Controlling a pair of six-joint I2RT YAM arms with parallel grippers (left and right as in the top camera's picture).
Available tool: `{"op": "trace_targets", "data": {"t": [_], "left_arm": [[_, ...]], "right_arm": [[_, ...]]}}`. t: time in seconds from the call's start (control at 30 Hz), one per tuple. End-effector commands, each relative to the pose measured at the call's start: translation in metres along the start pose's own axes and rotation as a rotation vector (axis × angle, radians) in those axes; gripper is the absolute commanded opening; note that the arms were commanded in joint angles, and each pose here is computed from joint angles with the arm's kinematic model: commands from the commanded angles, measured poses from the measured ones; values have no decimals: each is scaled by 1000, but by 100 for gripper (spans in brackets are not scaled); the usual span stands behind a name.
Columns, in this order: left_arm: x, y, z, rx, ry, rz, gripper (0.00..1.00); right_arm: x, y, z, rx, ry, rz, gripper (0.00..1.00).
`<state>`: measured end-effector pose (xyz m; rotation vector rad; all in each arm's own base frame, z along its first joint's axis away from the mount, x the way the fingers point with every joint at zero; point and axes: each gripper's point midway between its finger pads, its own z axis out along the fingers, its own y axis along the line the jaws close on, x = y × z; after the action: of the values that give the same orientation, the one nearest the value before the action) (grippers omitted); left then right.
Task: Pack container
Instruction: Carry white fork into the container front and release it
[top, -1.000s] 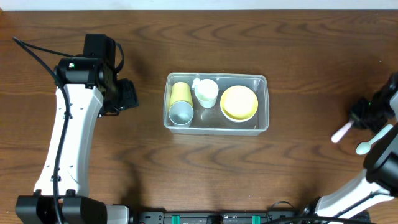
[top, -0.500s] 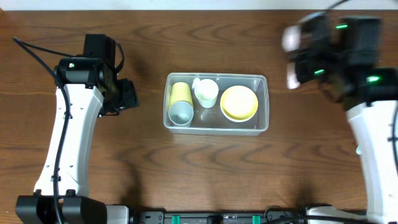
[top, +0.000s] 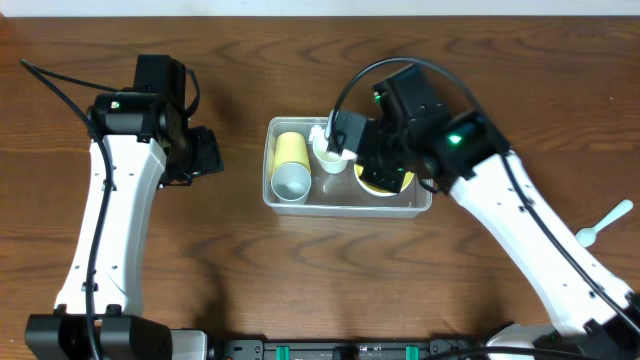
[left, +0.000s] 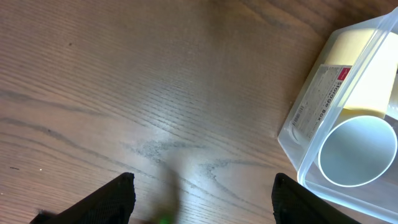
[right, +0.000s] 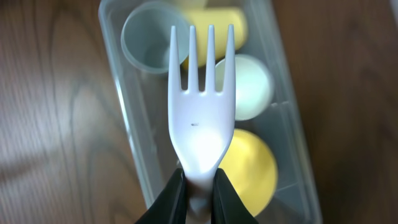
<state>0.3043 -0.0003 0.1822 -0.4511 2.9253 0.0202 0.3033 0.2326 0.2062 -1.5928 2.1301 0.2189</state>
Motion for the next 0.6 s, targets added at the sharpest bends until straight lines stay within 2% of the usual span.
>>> {"op": "trace_targets", "data": {"t": [0.0,0.43,0.57], "left_arm": [[1,2,2,-5,8,0,71],[1,2,2,-5,8,0,71],[1,2,2,-5,9,0,71]], "right_arm": [[12,7,23,-53,78,-68,1],[38,22,84,-216,205,-27,4],[41,23,90,-227,220,-4,28]]}}
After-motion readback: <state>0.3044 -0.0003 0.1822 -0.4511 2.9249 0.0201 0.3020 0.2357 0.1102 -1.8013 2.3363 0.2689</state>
